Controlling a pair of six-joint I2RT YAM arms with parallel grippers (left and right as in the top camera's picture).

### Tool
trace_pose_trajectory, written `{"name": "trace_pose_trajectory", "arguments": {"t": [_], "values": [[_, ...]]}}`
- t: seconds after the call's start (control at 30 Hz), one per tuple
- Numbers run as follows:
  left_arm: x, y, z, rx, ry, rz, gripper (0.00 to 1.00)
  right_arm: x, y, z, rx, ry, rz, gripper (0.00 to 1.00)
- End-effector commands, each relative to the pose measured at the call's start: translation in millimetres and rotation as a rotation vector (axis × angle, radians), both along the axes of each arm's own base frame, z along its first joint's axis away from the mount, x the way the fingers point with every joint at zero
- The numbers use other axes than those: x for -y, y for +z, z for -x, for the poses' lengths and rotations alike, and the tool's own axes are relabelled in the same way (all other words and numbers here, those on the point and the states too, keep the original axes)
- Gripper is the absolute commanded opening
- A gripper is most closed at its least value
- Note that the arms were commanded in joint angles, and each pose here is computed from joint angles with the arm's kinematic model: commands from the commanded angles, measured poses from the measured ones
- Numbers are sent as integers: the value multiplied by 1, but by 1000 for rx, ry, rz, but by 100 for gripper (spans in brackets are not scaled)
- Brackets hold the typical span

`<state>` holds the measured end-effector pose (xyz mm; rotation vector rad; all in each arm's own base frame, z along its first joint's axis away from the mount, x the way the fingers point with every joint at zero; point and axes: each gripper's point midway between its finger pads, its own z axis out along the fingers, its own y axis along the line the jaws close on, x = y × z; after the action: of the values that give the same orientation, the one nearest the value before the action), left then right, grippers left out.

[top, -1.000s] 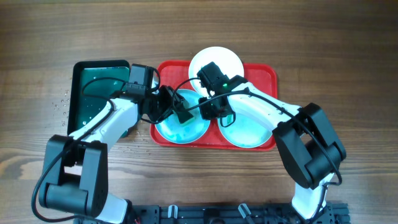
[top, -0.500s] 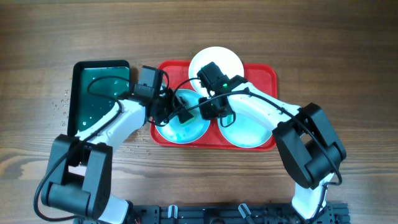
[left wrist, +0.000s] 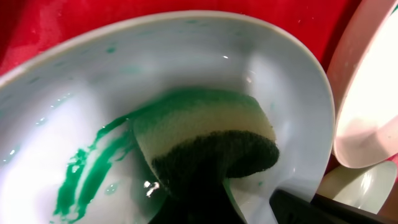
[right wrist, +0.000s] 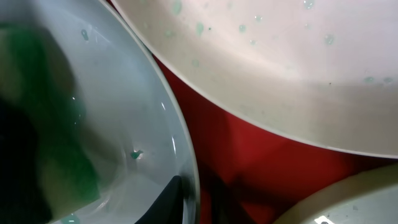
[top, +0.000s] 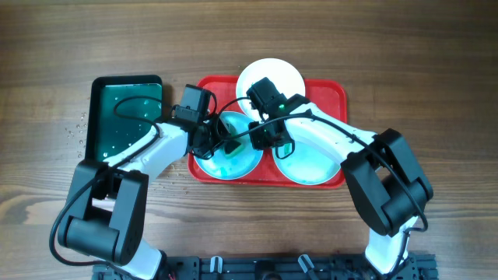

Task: Clean dirty plates on tray and stack at the side
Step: 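Scrub the left blue plate with the sponge while the right gripper holds it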

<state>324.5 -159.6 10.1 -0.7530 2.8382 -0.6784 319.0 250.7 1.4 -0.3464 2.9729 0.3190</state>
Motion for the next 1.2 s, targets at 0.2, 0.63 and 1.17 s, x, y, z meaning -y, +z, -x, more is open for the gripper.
{"name": "trace_pose_trajectory", "arguments": {"t": [0.2, 0.63, 1.17], "values": [[4, 6, -29, 169, -90, -25, 4, 6, -15, 6, -25, 3, 40, 17], [-74, -25, -1, -20, 45, -294, 4, 6, -15, 6, -26, 4, 41, 17], [-13, -4, 10, -4, -90, -66, 4, 6, -15, 6, -24, 3, 40, 17]]}}
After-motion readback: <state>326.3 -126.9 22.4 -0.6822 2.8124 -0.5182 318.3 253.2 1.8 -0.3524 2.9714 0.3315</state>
